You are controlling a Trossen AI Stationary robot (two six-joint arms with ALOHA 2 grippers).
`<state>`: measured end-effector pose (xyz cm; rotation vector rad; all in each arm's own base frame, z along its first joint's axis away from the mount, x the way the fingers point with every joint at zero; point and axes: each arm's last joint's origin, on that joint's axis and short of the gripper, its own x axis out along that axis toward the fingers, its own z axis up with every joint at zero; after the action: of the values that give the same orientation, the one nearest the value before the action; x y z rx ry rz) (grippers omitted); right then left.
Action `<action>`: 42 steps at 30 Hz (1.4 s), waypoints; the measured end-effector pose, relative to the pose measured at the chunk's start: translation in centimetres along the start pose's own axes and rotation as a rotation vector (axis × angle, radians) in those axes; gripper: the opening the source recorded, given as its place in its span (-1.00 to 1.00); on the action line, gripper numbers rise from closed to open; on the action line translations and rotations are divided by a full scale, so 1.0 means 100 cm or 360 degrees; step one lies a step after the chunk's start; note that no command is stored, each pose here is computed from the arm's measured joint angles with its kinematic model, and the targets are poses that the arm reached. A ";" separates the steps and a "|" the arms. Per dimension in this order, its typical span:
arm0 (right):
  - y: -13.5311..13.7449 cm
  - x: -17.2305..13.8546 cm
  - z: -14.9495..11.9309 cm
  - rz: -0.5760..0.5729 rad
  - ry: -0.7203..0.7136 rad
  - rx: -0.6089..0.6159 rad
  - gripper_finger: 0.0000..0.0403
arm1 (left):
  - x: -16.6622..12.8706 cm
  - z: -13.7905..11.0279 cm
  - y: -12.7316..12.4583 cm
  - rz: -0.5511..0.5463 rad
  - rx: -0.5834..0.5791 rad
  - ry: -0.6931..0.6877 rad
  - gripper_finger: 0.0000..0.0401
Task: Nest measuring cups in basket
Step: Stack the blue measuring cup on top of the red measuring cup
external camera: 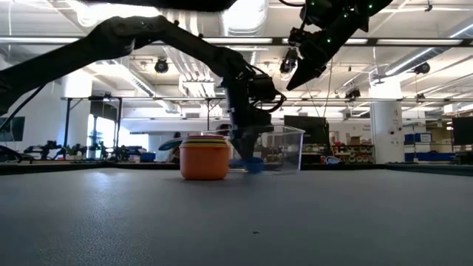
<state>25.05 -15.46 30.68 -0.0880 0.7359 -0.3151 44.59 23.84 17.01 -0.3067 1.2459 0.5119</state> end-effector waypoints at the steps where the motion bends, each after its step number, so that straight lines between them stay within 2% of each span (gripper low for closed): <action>1: 0.000 0.000 0.000 0.0000 0.0001 0.0000 -0.96 | -0.002 0.001 0.000 -0.0001 0.0005 -0.0001 -0.95; 8: 0.000 0.000 0.000 0.0000 0.0001 -0.0004 -0.96 | -0.038 0.015 -0.003 0.0008 0.0079 -0.0080 -0.99; 12: 0.000 0.000 0.000 -0.0001 0.0002 -0.0005 -0.96 | -0.056 0.014 -0.006 0.0018 0.0182 -0.0128 -0.99; 18: 0.000 0.000 0.000 -0.0004 0.0003 -0.0021 -0.96 | -0.078 0.006 -0.009 0.0011 0.0324 -0.0055 -0.99; 25: 0.000 0.000 0.000 -0.0005 0.0002 -0.0031 -0.96 | -0.113 -0.010 -0.034 -0.0033 0.0499 0.0010 -1.00; 28: 0.000 0.000 0.000 -0.0004 0.0004 -0.0040 -0.96 | -0.126 -0.022 -0.045 -0.0038 0.0548 0.0001 -1.00; 31: 0.000 0.000 0.000 -0.0006 0.0002 -0.0053 -0.96 | -0.149 -0.039 -0.049 -0.0039 0.0558 -0.0110 -1.00; 37: -0.001 -0.001 0.001 -0.0011 -0.0012 -0.0063 -0.96 | -0.175 -0.098 -0.052 -0.0091 0.0589 -0.0270 -1.00; 40: -0.001 -0.001 0.001 -0.0012 -0.0013 -0.0062 -0.96 | -0.173 -0.126 -0.059 -0.0169 0.0670 -0.0303 -1.00; 42: -0.001 -0.001 0.002 -0.0014 -0.0021 -0.0057 -0.96 | -0.162 -0.140 -0.062 -0.0258 0.0735 -0.0243 -1.00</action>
<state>25.11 -15.51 30.86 -0.1272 0.7283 -0.3095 32.72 8.43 27.93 0.0233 1.1419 0.0973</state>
